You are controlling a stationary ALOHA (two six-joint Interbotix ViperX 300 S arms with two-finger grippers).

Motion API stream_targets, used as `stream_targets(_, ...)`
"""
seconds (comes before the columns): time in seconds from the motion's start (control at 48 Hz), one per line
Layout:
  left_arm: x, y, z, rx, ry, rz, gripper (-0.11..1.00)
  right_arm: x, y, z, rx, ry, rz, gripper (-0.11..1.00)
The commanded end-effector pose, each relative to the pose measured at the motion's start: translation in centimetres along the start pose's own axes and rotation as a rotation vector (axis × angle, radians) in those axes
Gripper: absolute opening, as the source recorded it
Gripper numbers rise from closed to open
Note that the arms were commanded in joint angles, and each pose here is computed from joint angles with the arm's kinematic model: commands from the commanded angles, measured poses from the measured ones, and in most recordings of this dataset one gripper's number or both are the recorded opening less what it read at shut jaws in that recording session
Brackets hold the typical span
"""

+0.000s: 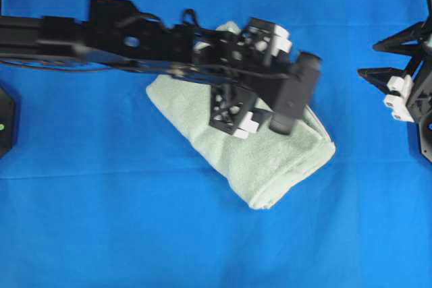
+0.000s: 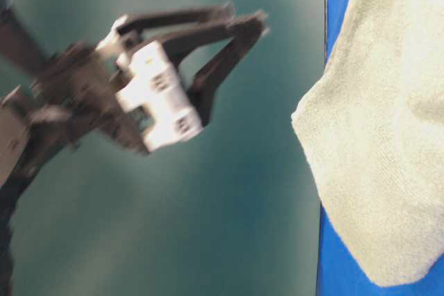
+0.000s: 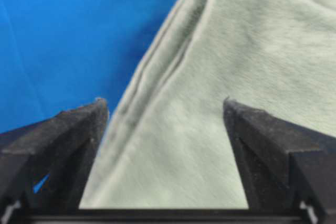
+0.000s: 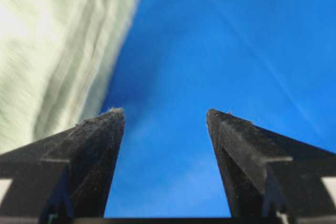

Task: Fold a bath towel.
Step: 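Open the left gripper and pull it back to the left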

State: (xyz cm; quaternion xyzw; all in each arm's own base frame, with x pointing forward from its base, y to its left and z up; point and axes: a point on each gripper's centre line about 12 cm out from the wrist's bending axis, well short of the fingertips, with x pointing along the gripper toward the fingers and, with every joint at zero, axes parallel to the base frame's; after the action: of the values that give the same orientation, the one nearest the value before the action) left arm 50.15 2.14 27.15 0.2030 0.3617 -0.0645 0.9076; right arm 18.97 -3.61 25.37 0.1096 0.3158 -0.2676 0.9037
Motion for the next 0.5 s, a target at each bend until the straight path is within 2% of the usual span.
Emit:
stream_targets(0.0, -4.7, 0.3, 1.2, -0.08, -0.091, 0.037, 0.83, -0.7, 0.4, 1.6, -0.01, -0.073, 0.036, 0.64)
stream_targets(0.042, -6.0, 0.2, 1.0, -0.132, -0.117, 0.043, 0.83, -0.8, 0.5, 1.7, -0.019, -0.088, 0.041, 0.64)
stream_targets(0.146, -9.3, -0.4, -0.1, -0.173, -0.182, 0.061, 0.83, -0.9, 0.6, 2.2, -0.04, -0.116, 0.046, 0.64)
stream_targets(0.292, -13.9, -1.5, -2.2, -0.288, -0.326, 0.097, 0.83, -1.0, 0.7, 2.6, -0.053, -0.144, 0.057, 0.64)
stream_targets(0.375, -16.0, -2.3, -3.9, -0.33, -0.388, 0.108, 0.83, -1.2, 0.8, 2.8, -0.06, -0.161, 0.066, 0.64)
stream_targets(0.479, -19.1, -3.4, -6.0, -0.358, -0.465, 0.119, 0.83, -1.4, 0.9, 3.1, -0.069, -0.186, 0.084, 0.64)
